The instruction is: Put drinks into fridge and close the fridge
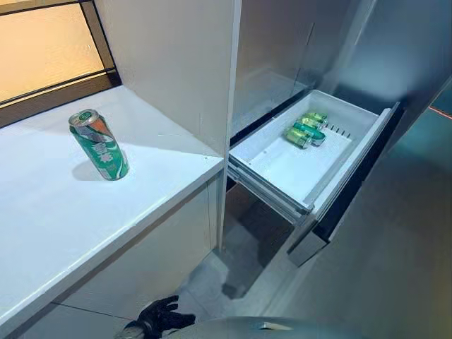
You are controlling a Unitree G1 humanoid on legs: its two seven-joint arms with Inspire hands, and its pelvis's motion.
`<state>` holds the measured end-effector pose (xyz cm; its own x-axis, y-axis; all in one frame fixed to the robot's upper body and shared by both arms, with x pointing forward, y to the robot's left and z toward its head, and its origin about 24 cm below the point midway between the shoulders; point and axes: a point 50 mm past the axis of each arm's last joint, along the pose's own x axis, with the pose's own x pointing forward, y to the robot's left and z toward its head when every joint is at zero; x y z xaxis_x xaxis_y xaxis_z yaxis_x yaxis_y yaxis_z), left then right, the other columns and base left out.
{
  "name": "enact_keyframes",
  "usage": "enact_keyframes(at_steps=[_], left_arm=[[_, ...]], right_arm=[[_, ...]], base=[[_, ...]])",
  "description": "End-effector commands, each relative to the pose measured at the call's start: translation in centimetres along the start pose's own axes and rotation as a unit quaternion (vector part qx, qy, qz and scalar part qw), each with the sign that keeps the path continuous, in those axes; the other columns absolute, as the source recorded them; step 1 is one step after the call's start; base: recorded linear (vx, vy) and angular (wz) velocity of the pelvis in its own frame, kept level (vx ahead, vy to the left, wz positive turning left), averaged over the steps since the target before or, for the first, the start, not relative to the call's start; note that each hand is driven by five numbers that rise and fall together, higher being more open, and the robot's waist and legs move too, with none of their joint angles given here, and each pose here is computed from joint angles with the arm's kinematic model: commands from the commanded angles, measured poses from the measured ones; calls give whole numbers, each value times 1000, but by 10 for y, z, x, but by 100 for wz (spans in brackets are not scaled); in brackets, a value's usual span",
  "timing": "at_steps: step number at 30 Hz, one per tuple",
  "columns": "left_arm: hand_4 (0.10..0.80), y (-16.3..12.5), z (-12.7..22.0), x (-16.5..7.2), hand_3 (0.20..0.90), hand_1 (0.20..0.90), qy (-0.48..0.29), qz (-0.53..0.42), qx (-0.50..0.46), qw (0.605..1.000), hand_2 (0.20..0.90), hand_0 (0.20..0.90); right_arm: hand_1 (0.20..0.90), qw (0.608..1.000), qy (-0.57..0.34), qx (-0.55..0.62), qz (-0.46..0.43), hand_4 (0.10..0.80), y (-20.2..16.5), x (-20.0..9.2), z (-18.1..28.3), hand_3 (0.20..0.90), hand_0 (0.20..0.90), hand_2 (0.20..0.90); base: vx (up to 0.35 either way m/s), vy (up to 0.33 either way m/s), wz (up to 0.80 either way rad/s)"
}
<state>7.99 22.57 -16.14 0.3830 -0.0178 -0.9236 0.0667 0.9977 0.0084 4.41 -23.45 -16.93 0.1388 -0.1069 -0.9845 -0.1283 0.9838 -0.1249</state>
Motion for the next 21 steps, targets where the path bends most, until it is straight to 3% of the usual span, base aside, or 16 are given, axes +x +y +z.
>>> enact_keyframes(at_steps=[1,21], left_arm=[[800,-22,17,7,900,900,-25,-46,18,998,900,900],[800,-18,26,7,900,900,-63,-1,86,994,900,900]], right_arm=[[900,999,-25,-8,34,800,15,2,24,900,900,900],[900,999,-22,1,36,800,16,2,20,900,900,900]], base=[[0,0,0],[-3,1,0]])
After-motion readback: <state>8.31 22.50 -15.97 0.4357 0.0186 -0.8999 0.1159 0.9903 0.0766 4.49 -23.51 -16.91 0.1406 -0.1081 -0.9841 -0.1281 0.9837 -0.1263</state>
